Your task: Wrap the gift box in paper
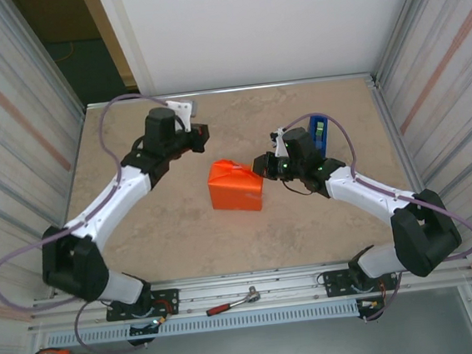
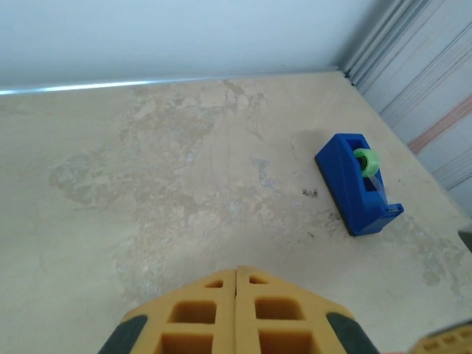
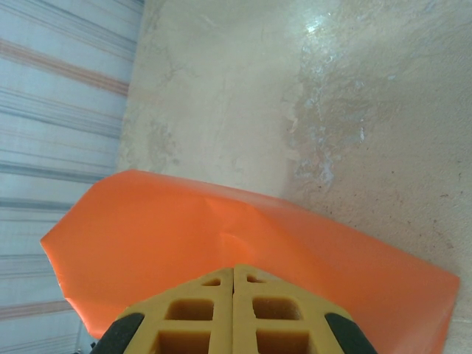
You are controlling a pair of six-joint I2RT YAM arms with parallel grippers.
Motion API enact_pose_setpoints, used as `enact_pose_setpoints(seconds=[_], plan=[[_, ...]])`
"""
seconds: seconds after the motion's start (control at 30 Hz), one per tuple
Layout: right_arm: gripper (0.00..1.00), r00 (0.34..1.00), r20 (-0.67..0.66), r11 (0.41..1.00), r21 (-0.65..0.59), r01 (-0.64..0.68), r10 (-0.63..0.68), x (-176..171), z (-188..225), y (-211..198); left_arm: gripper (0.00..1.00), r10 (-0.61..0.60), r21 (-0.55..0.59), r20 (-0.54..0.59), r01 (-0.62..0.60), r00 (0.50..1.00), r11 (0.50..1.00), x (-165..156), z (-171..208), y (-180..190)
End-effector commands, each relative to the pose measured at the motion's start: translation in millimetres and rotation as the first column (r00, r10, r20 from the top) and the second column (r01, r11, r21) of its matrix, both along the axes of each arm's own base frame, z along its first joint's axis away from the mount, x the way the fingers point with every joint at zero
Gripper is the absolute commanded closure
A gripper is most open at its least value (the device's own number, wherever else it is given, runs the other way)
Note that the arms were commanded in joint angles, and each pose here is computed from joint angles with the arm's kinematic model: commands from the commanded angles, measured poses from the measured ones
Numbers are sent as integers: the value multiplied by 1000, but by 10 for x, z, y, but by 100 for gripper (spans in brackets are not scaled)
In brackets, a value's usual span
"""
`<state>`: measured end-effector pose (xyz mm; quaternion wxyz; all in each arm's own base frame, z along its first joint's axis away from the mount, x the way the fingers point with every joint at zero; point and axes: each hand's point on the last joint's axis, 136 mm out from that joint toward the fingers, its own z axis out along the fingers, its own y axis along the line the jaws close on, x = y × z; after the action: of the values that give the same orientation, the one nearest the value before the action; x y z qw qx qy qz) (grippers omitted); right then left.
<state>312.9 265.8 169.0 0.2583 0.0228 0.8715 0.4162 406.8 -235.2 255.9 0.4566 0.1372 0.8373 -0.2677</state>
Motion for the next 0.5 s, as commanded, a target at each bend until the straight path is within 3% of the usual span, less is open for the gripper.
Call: enact_pose_setpoints(seconds=[0.0, 0.2, 0.47], plan=[[100, 971, -239, 986, -161, -34, -5, -397, -755, -204, 100, -135, -9, -120, 135, 983, 991, 42, -338, -203], [100, 971, -239, 986, -164, -31, -9, -383, -759, -200, 100, -302, -50, -239, 299, 923, 953, 106, -653, -419], [100, 971, -239, 985, -169, -30, -11, -385, -766, -210, 100, -483, -183, -332, 447, 810, 876, -158, -757, -555]])
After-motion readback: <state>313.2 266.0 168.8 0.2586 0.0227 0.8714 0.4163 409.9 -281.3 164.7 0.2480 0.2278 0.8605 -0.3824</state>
